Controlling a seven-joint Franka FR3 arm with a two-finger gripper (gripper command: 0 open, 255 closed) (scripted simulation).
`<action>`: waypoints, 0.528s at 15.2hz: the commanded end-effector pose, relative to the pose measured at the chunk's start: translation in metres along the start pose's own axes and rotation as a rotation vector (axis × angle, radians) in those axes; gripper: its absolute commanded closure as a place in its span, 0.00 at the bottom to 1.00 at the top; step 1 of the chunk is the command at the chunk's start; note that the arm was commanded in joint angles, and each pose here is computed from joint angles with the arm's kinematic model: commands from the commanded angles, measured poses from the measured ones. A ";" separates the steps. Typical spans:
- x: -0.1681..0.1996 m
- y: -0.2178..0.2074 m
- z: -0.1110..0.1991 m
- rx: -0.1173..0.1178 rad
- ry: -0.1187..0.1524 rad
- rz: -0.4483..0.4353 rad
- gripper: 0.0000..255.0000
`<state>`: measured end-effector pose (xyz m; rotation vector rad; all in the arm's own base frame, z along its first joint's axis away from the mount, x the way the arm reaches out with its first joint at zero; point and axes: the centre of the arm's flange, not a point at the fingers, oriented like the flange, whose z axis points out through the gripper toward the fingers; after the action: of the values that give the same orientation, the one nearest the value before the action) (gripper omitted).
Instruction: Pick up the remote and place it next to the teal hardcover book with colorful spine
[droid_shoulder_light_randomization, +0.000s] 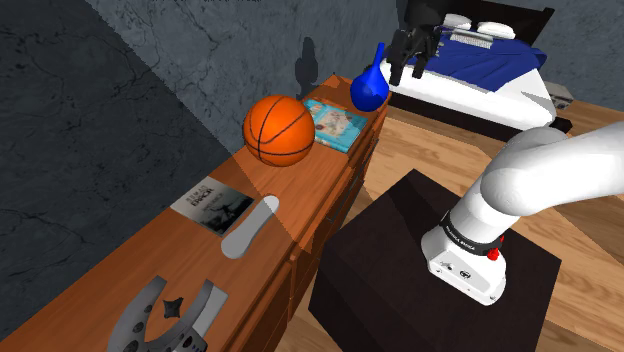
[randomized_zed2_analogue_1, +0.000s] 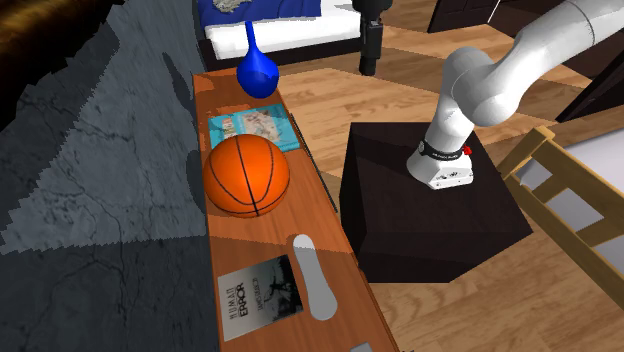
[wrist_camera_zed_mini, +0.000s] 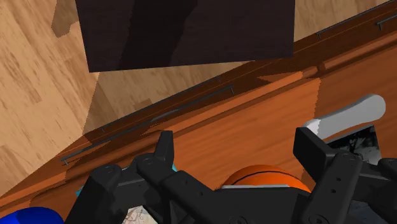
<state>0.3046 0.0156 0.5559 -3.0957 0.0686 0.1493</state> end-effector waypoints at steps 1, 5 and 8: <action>0.000 0.000 0.000 0.000 0.000 0.000 0.00; -0.010 -0.039 0.034 0.002 0.011 0.123 0.00; -0.015 -0.069 0.060 0.004 0.019 0.216 0.00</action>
<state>0.2920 0.0771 0.5101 -3.0844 0.3456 0.1316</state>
